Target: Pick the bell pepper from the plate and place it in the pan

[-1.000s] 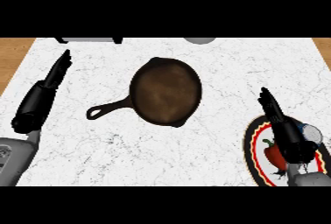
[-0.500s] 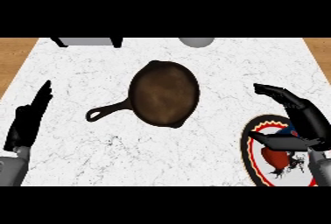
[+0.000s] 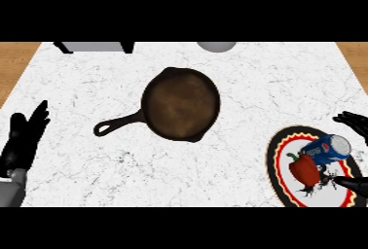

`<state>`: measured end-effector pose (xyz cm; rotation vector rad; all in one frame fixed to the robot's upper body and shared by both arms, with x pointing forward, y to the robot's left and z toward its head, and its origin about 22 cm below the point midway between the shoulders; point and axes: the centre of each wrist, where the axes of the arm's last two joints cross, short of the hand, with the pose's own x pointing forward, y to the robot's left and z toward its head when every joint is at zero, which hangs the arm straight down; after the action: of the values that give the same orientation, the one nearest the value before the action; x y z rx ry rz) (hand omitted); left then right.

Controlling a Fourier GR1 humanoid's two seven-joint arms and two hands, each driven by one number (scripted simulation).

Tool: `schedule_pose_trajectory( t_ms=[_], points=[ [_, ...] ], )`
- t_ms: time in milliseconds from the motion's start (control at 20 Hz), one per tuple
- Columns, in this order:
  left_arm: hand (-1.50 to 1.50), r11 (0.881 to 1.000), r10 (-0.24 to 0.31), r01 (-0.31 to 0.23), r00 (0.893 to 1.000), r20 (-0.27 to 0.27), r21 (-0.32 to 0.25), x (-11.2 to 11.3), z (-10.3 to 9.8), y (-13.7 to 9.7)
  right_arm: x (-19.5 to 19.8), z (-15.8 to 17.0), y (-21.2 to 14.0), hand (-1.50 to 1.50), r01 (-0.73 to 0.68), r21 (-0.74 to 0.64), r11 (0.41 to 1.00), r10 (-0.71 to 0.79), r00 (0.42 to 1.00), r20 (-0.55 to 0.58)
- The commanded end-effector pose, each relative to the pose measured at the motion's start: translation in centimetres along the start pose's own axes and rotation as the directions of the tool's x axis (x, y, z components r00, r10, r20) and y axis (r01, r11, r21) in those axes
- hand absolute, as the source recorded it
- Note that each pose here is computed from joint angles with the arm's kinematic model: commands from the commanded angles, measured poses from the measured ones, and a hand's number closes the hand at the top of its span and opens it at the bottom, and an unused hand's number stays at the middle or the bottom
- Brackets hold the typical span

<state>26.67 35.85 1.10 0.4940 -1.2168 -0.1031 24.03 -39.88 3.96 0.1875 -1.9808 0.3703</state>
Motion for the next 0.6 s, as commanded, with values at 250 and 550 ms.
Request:
schedule_pose_trajectory(
  t_ms=[250,550],
  points=[
    [0.00,1.000,-0.009,0.009,1.000,-0.024,0.017,-0.6,0.7,-1.6,8.1,-3.1,-4.3,-1.50,-0.398,0.277,0.875,0.430,0.901,-0.063],
    [0.00,1.000,-0.004,0.004,1.000,0.001,0.004,0.1,0.0,0.1,12.4,-6.6,-2.2,-1.50,-0.613,0.507,0.606,0.738,0.671,-0.071]
  ],
)
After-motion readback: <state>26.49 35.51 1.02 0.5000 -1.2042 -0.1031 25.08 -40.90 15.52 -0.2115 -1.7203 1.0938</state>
